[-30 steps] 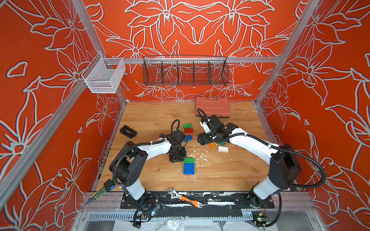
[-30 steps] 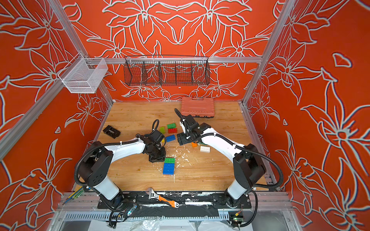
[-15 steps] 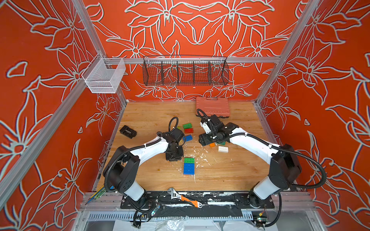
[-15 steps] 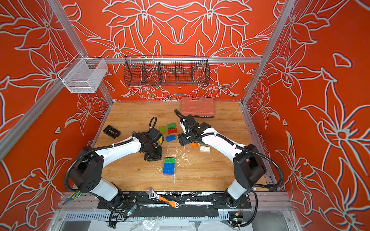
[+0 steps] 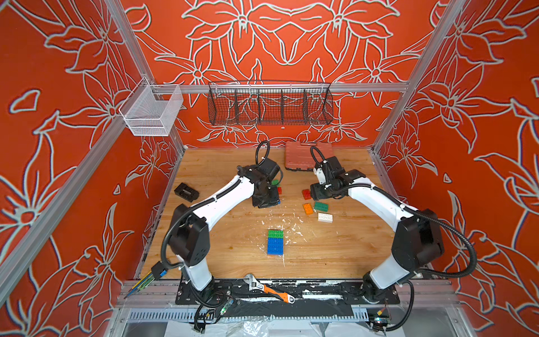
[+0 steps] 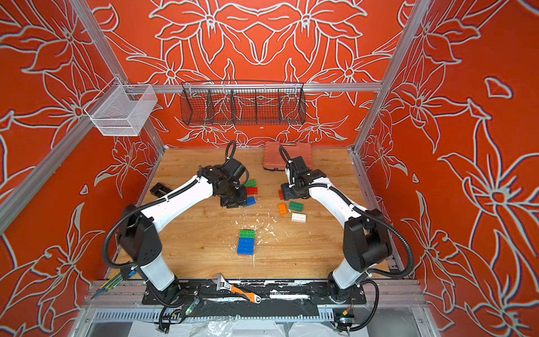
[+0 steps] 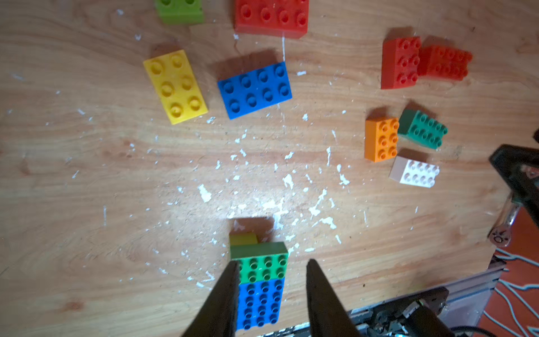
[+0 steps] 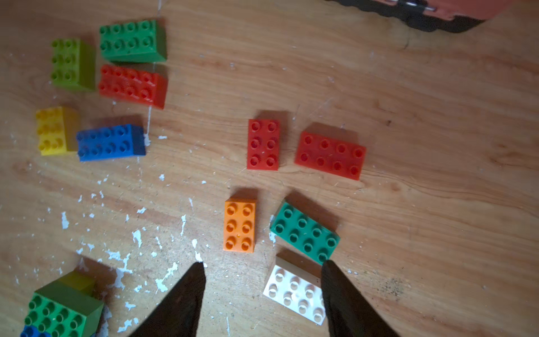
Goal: Assemble a rectangle with lego
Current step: Pick up the lego brick from the center of the board.
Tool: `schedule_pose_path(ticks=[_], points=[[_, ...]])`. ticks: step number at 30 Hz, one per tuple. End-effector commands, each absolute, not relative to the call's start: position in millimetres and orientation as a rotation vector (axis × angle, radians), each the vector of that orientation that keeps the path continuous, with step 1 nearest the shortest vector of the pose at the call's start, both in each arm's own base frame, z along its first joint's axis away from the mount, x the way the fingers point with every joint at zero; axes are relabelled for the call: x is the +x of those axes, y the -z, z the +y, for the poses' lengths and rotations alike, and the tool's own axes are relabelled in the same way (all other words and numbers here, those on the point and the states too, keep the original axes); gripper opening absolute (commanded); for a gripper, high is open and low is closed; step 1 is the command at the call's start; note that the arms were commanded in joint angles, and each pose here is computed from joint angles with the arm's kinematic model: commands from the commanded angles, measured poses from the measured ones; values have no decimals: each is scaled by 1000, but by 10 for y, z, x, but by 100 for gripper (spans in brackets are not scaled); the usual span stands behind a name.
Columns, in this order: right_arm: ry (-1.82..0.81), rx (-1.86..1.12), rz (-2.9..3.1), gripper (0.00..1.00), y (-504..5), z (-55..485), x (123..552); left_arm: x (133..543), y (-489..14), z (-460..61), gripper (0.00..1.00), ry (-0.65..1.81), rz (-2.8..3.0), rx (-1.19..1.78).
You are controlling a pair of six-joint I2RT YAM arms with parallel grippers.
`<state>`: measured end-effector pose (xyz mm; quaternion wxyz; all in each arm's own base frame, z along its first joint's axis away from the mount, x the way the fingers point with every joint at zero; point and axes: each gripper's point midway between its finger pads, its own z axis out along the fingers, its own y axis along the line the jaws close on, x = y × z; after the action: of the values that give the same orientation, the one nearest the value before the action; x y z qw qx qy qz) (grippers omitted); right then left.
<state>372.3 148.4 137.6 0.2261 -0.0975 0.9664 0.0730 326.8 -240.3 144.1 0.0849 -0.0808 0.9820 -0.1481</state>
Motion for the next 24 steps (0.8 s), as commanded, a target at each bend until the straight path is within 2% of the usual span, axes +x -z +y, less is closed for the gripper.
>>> schedule_pose_path(ticks=[1,4,7,11,19,24], points=[[-232,-303,2678,63,-1428,1544,3828,3246,-1359,-2391,37,358,2976,-330],[-242,-286,2690,63,-1442,1548,3873,3354,-1283,-2609,37,391,2992,-281],[-270,-201,2681,64,-1471,1329,3935,3446,-1279,-2884,37,363,2984,-194],[-437,-47,2660,69,-1435,1076,4048,3508,-1166,-3116,42,328,3002,-177],[-414,50,2591,80,-1308,867,4005,3631,-973,-3486,56,208,2991,-115],[-482,98,2539,82,-1304,880,3980,3786,-807,-3663,59,185,2970,-181]])
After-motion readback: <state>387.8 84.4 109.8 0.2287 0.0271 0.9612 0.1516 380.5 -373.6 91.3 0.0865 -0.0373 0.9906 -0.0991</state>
